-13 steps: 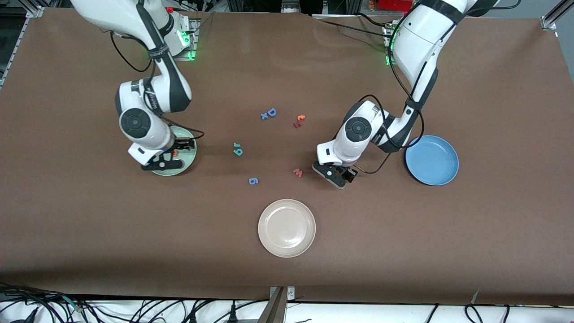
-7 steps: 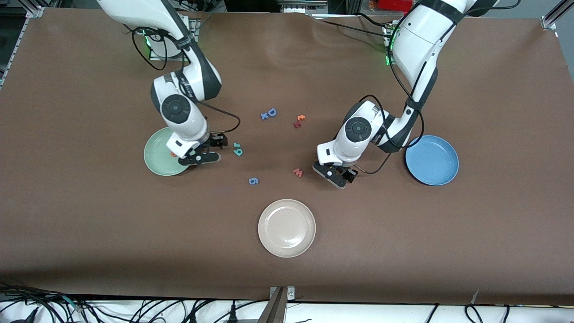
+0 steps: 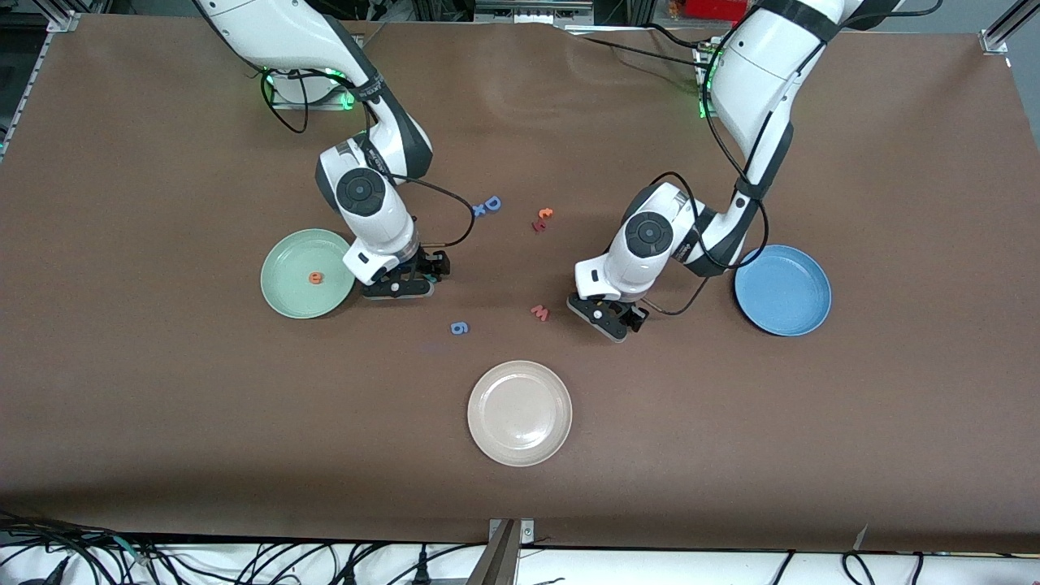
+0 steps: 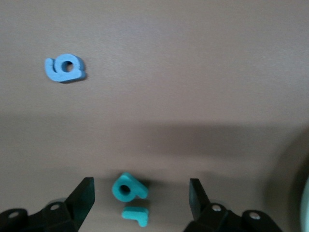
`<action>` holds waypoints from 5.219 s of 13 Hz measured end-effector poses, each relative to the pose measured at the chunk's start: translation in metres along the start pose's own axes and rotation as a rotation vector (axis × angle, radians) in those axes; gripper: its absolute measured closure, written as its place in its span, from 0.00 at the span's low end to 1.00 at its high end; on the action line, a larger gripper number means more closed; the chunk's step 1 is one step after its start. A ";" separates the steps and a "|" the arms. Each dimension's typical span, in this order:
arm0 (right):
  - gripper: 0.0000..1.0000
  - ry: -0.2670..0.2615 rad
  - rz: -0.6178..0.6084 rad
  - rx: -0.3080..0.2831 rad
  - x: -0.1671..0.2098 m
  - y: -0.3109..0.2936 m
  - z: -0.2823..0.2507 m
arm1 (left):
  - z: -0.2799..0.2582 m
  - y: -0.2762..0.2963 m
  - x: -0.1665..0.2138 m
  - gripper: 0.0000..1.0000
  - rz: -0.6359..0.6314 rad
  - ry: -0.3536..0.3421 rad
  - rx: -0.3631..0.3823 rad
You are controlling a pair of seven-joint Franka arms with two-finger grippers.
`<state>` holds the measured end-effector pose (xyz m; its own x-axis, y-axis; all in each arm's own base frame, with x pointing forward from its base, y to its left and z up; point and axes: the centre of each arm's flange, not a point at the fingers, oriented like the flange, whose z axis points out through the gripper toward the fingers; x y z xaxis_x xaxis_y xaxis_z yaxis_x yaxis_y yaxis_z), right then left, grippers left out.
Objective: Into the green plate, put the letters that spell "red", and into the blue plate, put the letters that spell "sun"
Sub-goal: 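Release the e on the green plate while the left gripper lifts the u, then grasp the teal letter with the right gripper while the left gripper carries the u, then lift the teal letter with the right gripper while the left gripper releases the u, then carry the teal letter to the green plate while the left gripper reaches green u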
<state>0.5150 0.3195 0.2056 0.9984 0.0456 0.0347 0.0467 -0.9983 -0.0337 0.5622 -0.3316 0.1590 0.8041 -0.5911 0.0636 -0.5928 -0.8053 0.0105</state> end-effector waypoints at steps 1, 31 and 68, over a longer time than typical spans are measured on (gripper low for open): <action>0.12 0.000 0.002 0.002 -0.001 -0.004 0.000 | 0.001 -0.001 -0.001 0.40 -0.001 -0.003 0.001; 0.04 -0.016 -0.014 -0.005 -0.007 -0.018 0.015 | -0.097 -0.207 -0.085 0.66 -0.231 -0.232 -0.155; 0.63 -0.153 0.061 -0.169 0.038 0.112 -0.046 | -0.150 -0.088 -0.068 0.00 -0.490 -0.259 -0.141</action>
<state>0.5565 0.2081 0.2494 0.9932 -0.0233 -0.1144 -0.0075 -0.9905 0.1370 0.5529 -0.2142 0.3039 0.9610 -0.1561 -0.2283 -0.1334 -0.9848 0.1115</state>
